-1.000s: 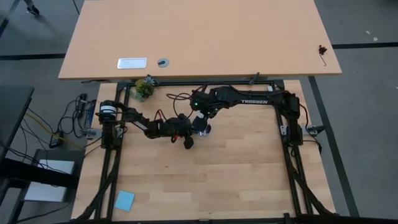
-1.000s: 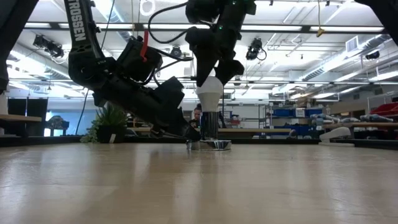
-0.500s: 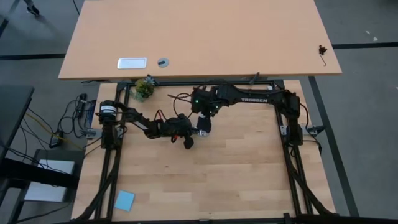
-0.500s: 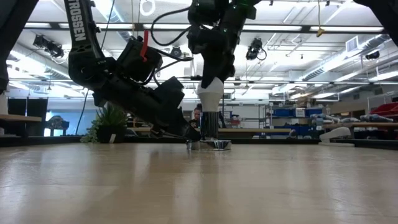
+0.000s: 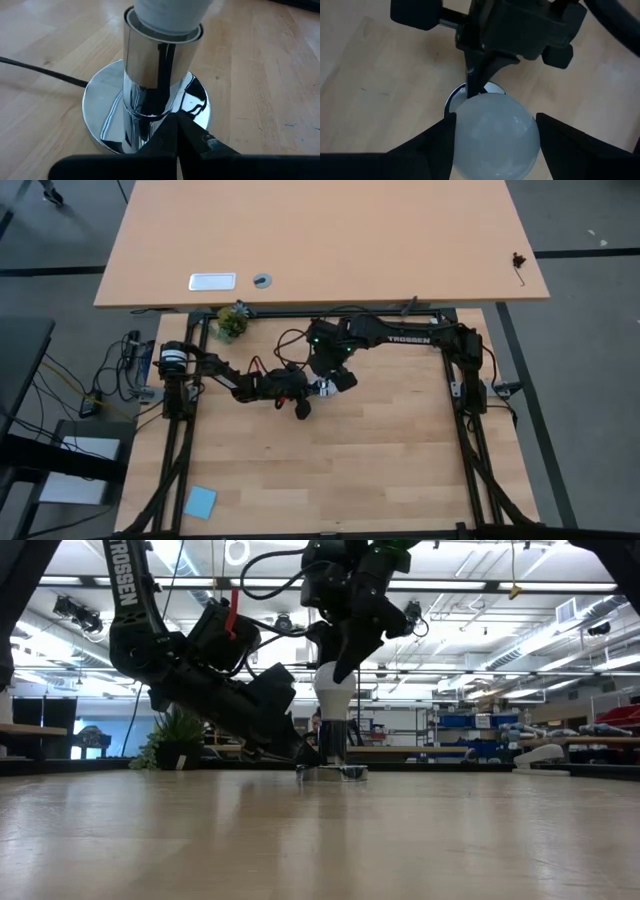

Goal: Screw lightbulb
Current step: Remove the lightbulb from the lamp

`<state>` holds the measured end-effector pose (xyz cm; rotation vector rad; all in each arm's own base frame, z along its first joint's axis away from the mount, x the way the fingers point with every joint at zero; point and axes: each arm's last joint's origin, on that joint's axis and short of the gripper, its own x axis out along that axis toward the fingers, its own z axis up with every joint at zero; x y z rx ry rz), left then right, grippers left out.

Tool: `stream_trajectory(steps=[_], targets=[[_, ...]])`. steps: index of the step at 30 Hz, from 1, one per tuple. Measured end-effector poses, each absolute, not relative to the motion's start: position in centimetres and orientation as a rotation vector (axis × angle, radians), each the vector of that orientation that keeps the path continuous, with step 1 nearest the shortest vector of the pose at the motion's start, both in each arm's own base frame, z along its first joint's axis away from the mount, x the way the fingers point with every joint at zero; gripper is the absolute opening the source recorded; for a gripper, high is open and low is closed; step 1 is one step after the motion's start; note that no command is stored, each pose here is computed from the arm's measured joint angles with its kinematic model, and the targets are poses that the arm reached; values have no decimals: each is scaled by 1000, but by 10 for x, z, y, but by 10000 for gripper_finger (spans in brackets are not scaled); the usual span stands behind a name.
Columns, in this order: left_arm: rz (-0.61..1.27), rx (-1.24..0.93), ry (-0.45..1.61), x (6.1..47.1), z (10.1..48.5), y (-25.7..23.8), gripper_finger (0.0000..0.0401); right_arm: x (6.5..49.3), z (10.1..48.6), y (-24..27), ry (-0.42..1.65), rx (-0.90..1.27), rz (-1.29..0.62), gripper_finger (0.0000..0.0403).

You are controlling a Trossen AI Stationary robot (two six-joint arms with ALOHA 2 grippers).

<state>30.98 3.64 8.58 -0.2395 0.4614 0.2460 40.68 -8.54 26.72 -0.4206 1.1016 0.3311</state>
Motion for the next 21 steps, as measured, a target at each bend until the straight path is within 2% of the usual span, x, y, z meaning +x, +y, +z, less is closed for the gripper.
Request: stream_trajectory(steps=[4, 13, 21], targets=[[243, -240, 461, 310, 86, 36, 3, 408, 268, -78, 1130, -304, 224, 270], [233, -242, 460, 310, 86, 36, 3, 410, 272, -56, 1176, -141, 1, 328], [234, -242, 460, 310, 86, 36, 3, 414, 295, -51, 1107, 34, -119, 344]])
